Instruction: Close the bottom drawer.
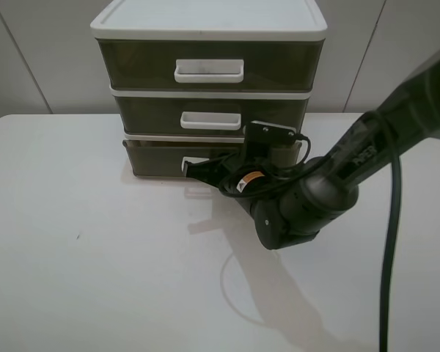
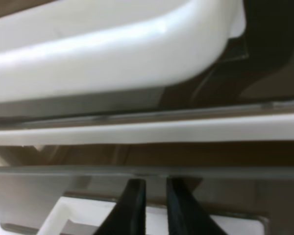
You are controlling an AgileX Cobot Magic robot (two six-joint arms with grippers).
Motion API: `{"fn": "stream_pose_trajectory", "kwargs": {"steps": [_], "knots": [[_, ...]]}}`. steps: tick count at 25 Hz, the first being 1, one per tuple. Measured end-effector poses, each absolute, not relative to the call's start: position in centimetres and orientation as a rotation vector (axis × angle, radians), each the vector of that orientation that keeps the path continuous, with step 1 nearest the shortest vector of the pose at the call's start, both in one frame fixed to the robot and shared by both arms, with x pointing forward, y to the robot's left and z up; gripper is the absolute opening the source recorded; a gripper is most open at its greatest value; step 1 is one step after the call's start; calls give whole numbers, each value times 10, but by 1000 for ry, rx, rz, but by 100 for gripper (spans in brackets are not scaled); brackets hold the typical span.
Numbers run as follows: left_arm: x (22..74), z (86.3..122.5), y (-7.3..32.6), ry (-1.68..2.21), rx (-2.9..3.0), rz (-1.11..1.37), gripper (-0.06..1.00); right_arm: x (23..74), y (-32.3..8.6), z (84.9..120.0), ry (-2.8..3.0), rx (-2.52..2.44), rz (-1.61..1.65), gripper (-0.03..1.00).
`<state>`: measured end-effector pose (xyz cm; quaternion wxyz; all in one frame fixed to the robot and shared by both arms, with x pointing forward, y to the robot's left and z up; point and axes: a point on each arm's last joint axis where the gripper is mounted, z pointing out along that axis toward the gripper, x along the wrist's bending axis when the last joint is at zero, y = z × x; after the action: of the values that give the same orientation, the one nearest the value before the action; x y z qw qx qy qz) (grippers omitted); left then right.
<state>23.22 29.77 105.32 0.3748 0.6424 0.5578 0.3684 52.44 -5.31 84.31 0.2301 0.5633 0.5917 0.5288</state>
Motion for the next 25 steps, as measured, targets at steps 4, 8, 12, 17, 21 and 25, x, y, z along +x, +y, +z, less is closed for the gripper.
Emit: {"fn": "stream_pose_trajectory", "kwargs": {"steps": [4, 8, 12, 17, 21, 25], "knots": [[232, 1053, 298, 1428, 1644, 943, 72, 525, -53, 843, 1628, 1543, 1453, 2], [232, 1053, 298, 1428, 1644, 943, 72, 525, -53, 843, 1629, 1542, 1452, 2], [232, 1053, 298, 1428, 1644, 943, 72, 525, -51, 849, 1643, 1542, 1461, 2], [232, 1053, 298, 1428, 1644, 943, 72, 520, -47, 864, 1714, 1468, 1520, 2], [232, 1053, 298, 1428, 1644, 943, 72, 505, -56, 867, 1792, 1446, 1513, 2], [232, 1053, 298, 1428, 1644, 943, 72, 488, -71, 867, 1840, 1457, 1466, 2]]}}
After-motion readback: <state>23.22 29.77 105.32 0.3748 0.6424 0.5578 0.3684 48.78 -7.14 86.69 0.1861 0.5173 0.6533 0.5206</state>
